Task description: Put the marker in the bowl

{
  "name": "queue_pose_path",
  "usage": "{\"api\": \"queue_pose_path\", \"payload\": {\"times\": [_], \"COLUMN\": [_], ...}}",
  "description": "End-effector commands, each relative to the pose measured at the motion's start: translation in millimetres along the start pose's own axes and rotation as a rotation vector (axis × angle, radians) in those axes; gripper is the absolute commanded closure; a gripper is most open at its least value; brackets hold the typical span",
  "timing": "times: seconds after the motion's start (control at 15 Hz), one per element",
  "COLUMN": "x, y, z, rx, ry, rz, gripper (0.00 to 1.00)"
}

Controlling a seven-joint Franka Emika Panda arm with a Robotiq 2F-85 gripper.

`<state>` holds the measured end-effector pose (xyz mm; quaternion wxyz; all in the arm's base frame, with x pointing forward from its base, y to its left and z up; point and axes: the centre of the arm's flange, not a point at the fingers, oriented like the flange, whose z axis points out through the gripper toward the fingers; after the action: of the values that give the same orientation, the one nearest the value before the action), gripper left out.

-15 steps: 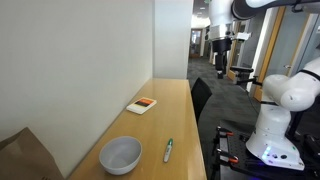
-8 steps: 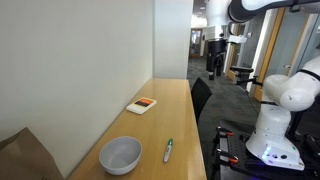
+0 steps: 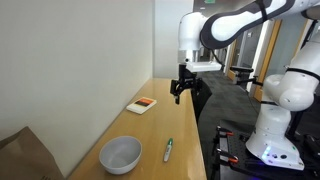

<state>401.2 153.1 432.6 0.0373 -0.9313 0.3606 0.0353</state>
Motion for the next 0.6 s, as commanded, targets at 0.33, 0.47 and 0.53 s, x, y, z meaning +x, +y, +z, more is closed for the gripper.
{"api": "queue_pose_path", "payload": {"times": [0.33,0.47,0.53], "x": [53.4,58.0,58.8], "y": [-64.7,-69.1,-69.4], "z": [125.3,153.1,163.4], "rx": [0.045,0.039,0.039], "ry": [-0.065,-0.072,-0.071], "rz": [0.486,0.564,0.585], "gripper": [0.0,0.0,0.0]}}
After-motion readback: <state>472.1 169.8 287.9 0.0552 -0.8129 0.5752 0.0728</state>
